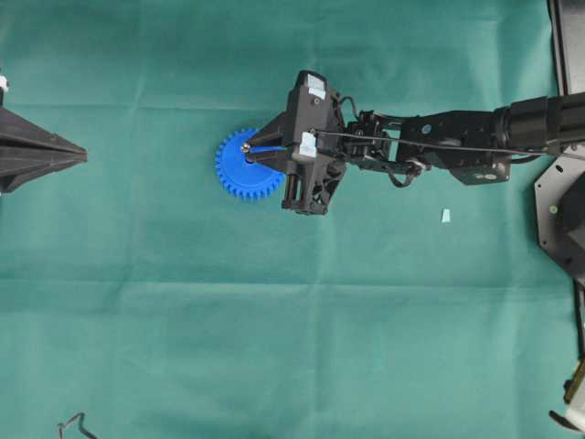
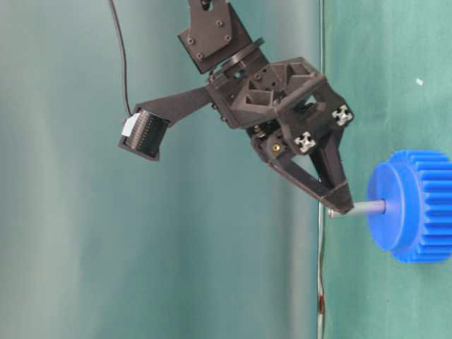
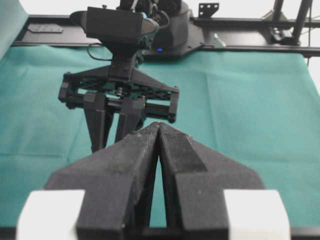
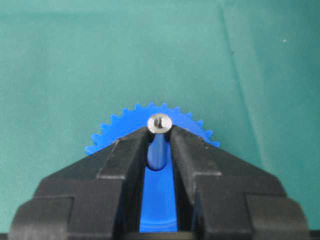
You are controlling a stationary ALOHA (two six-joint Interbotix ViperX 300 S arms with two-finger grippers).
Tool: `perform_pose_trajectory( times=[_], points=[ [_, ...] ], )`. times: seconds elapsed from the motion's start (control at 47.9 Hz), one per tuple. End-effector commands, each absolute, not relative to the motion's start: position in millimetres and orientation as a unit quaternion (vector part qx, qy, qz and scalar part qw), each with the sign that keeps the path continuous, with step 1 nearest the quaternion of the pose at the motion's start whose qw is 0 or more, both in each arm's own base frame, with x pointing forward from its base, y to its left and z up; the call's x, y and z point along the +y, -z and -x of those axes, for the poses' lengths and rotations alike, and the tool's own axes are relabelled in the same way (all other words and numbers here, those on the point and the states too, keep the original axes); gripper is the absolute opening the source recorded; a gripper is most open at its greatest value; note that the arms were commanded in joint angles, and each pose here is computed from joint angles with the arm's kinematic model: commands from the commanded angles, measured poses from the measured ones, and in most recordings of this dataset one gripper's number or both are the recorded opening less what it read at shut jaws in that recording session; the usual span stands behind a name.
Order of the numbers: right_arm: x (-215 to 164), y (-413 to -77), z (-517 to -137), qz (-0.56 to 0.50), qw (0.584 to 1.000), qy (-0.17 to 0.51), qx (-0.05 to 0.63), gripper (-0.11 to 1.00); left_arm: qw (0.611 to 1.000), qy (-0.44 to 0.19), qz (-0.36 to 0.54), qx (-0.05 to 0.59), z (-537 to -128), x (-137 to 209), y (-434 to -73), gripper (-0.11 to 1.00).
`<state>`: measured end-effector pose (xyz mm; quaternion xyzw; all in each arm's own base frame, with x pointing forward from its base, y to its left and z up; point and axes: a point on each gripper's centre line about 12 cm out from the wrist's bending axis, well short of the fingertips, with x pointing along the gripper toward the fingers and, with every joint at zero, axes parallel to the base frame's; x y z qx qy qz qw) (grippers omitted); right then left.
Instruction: Insert the shaft into the center hole of the gear.
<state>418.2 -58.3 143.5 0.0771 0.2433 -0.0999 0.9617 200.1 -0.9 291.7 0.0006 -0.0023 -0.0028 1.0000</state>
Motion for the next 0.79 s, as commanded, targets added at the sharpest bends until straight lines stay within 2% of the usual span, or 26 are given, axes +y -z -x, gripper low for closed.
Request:
perform_pose_trajectory(
  times=[0.0, 0.313, 0.606, 0.773],
  points=[
    [-60, -156, -422, -0.077, 0.967, 0.102, 0.222, 0.17, 1.0, 0.003, -0.001, -0.015, -202, -1, -301, 0.0],
    [-60, -154, -422, -0.078, 0.966, 0.102, 0.226, 0.17, 1.0, 0.003, -0.001, -0.015, -202, -1, -301, 0.0],
    [-60, -124, -421, -0.089, 0.955, 0.109, 0.259, 0.17, 1.0, 0.003, -0.002, -0.014, -202, -1, -301, 0.0],
    [-60, -123, -421, -0.089, 0.955, 0.109, 0.26, 0.17, 1.0, 0.003, -0.002, -0.014, -202, -1, -301, 0.0]
  ],
)
